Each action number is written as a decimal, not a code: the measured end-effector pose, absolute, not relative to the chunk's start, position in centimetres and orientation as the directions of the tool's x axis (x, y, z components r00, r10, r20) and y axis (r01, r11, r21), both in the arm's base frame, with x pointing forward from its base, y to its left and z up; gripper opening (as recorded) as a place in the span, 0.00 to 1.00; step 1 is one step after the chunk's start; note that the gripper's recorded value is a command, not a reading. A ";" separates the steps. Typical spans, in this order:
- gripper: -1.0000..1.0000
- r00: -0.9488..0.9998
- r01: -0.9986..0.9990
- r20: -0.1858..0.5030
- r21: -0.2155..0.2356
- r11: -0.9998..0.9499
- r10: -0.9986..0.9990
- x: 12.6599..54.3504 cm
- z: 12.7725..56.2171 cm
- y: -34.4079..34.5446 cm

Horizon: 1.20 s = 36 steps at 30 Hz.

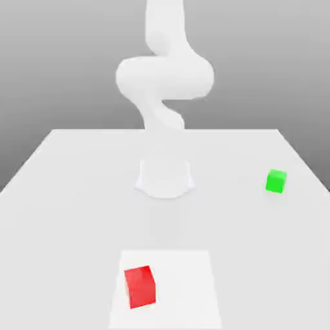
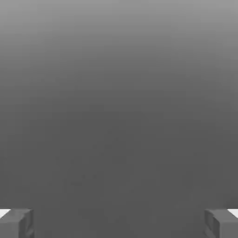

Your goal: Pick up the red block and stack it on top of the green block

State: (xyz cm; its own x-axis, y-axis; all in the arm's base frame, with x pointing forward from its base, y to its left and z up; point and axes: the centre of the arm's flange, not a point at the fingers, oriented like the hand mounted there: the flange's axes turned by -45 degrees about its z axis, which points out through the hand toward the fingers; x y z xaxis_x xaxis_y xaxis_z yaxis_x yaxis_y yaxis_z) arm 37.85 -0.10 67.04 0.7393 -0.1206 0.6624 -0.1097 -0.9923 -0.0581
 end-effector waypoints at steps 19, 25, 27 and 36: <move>0.50 0.526 -0.834 0.145 -0.105 -0.541 -0.838 46.2 31.6 -4.5; 0.50 0.310 -0.950 0.012 -0.014 -0.310 -0.951 43.4 21.6 -4.9; 0.50 0.291 -0.957 0.002 -0.005 -0.291 -0.957 43.2 19.1 -4.8; 0.00 0.285 -0.958 0.001 -0.003 -0.285 -0.958 43.0 14.8 -4.8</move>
State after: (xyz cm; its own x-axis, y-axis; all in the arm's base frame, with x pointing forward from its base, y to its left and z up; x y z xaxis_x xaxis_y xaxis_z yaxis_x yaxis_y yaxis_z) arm 43.05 -4.80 14.83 0.2851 -0.9585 0.0007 -0.9585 -0.2851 -0.0034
